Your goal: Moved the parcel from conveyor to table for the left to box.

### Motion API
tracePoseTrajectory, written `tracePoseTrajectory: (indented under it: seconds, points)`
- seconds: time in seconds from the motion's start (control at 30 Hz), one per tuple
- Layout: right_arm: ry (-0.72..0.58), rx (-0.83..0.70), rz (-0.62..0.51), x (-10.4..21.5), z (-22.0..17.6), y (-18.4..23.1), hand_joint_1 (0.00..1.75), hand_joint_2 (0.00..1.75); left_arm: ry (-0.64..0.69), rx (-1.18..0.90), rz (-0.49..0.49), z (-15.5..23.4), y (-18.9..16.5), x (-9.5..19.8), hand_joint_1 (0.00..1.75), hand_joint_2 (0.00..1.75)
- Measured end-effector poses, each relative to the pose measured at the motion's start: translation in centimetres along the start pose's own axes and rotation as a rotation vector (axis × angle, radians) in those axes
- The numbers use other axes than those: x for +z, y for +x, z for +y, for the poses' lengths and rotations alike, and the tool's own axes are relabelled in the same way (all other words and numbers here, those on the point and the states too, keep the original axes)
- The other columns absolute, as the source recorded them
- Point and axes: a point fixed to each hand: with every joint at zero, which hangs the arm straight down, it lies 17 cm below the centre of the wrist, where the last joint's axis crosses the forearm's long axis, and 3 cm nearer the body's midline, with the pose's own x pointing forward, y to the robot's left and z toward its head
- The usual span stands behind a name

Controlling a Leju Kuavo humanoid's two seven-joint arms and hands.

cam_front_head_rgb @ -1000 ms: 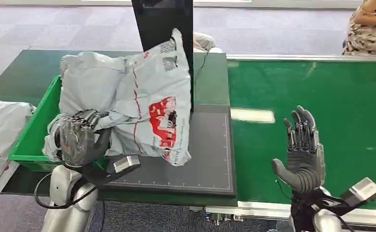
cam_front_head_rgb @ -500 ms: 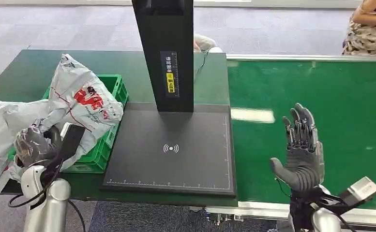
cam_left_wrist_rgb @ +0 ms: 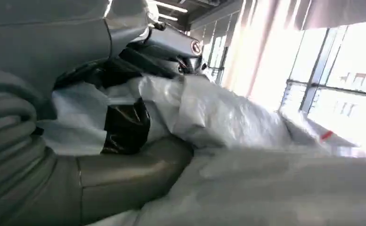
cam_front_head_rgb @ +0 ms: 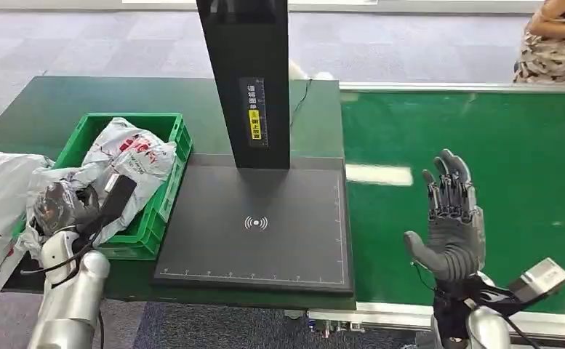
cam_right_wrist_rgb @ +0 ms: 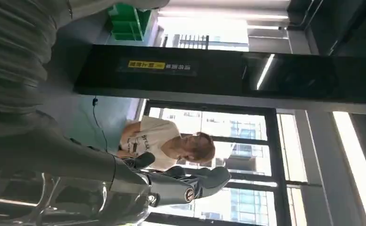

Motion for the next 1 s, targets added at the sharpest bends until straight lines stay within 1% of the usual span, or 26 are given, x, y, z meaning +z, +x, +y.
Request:
tracePoseTrajectory:
  seconds: [0.07, 0.13, 0.17, 0.23, 0.27, 0.37, 0.53, 0.6, 0.7, 0.73, 0.83, 0.93, 1.0]
  points:
    - [-0.003, 0.001, -0.002, -0.1, -0.1, 0.0, 0.0, 1.75, 0.035, 0.03, -0.029, 0.7, 0.5, -0.3, 0.0, 1.75]
    - [-0.011, -0.002, -0.005, -0.1, -0.2, 0.1, 0.0, 1.75, 0.058, 0.055, -0.089, 1.3, 1.7, -0.4, 0.0, 1.75]
    - [-0.017, -0.004, -0.007, -0.1, -0.3, 0.1, 0.0, 1.75, 0.081, 0.076, -0.145, 2.1, 2.9, -0.4, 0.0, 0.0]
    - [-0.023, -0.007, -0.01, -0.2, -0.4, 0.2, 0.0, 1.75, 0.139, 0.136, -0.244, 3.9, 5.2, -0.1, 0.0, 0.0]
    - [-0.023, -0.008, -0.01, -0.2, -0.3, 0.2, 0.0, 1.75, 0.169, 0.175, -0.275, 4.9, 6.1, 0.0, 0.0, 0.0]
    - [-0.027, -0.015, -0.013, -0.2, -0.3, 0.2, 0.0, 1.75, 0.256, 0.309, -0.327, 7.4, 7.7, 1.0, 0.0, 0.0]
    - [-0.037, -0.013, -0.008, -0.3, -0.3, -0.1, 0.0, 1.75, 0.359, 0.524, -0.319, 10.5, 8.6, 3.8, 0.0, 0.0]
    - [-0.036, 0.004, -0.002, -0.3, -0.1, -0.4, 0.0, 1.75, 0.402, 0.64, -0.297, 12.0, 8.6, 5.0, 0.0, 0.0]
    - [-0.032, 0.021, 0.01, -0.2, 0.0, -0.9, 0.0, 1.75, 0.421, 0.82, -0.274, 13.4, 9.1, 6.4, 0.0, 0.0]
    - [-0.029, 0.034, 0.018, -0.2, 0.0, -1.1, 0.0, 1.75, 0.404, 0.888, -0.291, 13.7, 10.0, 6.8, 0.0, 1.75]
    - [-0.005, 0.07, 0.061, 0.1, 0.5, -2.3, 0.0, 1.75, 0.309, 1.051, -0.37, 14.0, 13.3, 8.3, 0.0, 1.75]
    - [0.018, 0.103, 0.178, 1.0, 0.8, -5.0, 0.0, 1.75, 0.17, 1.226, -0.45, 13.9, 17.0, 10.1, 0.0, 1.75]
    - [0.038, 0.103, 0.256, 1.9, 1.3, -7.0, 0.0, 1.75, 0.024, 1.356, -0.487, 13.1, 19.5, 11.4, 0.0, 1.75]
